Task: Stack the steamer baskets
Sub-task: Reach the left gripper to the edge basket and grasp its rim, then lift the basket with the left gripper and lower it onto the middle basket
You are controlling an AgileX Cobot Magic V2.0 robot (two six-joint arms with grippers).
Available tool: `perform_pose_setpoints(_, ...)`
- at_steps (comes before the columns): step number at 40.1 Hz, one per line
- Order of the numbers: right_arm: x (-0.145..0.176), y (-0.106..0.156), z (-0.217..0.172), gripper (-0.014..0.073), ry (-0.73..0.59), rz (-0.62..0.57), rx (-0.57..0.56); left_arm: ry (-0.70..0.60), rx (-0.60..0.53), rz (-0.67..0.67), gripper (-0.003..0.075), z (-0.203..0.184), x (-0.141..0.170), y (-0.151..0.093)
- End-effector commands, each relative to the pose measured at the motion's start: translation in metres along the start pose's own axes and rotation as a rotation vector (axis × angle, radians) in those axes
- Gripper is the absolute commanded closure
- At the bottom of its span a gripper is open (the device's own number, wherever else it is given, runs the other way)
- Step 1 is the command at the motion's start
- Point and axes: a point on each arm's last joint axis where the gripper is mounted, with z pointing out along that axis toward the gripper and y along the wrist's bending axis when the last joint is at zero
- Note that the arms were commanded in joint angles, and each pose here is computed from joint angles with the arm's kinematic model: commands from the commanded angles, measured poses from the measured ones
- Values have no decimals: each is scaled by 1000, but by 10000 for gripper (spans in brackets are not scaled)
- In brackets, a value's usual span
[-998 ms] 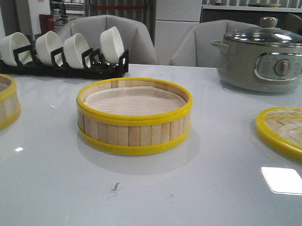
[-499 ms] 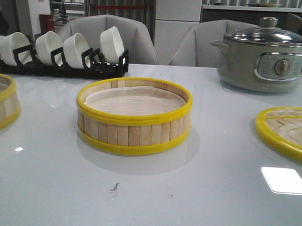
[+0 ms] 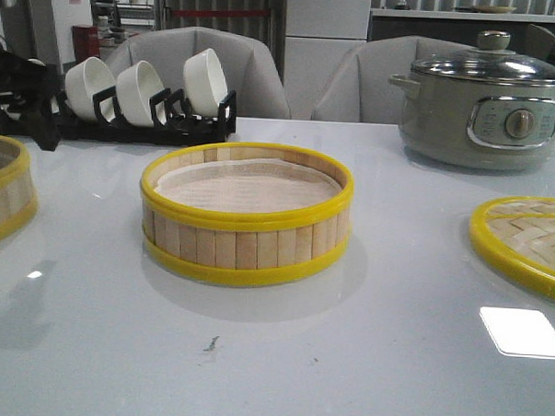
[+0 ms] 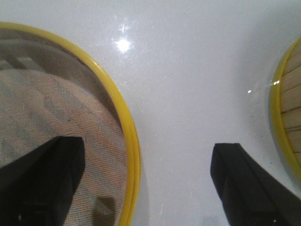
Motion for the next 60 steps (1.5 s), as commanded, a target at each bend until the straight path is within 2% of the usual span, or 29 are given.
perform_pose_setpoints(1, -18, 2, -7, 287, -106, -17, -7, -102, 0, 5, 133, -11, -17, -2)
perform_pose_setpoints(16, -17, 1, -6, 287, -101, -17, -6, 8, 4, 2, 133, 16, -4, -1)
perform_pose_setpoints(20, -17, 1, -6, 287, -101, -17, -6, 23, 6, 0, 162, 16, -3, -2)
perform_pose_setpoints(23, -17, 1, -6, 287, -101, -17, -6, 34, 7, -5, 230, 15, -1, -2)
perform_pose_setpoints(25, -17, 1, -6, 287, -101, -17, -6, 45, 8, -17, 312, 15, 0, -2)
perform_pose_setpoints(31, -17, 1, -6, 287, -101, -17, -6, 76, 10, -19, 653, 15, 2, -2)
perform_pose_setpoints(33, -17, 1, -6, 287, -101, -17, -6, 72, 11, -18, 612, 13, 1, -2)
perform_pose_setpoints(42, -17, 1, -6, 287, -101, -17, -6, 66, 27, -2, 634, -8, -19, -8)
perform_pose_setpoints(47, -17, 1, -6, 287, -100, -17, -6, 2, 65, 22, 634, -34, -46, -26)
perform_pose_setpoints(53, -17, 1, -6, 287, -101, -17, -6, -76, 139, 96, 634, -69, -74, -66)
perform_pose_setpoints(60, -17, 1, -6, 287, -101, -17, -6, -126, 235, 206, 634, -100, -90, -121)
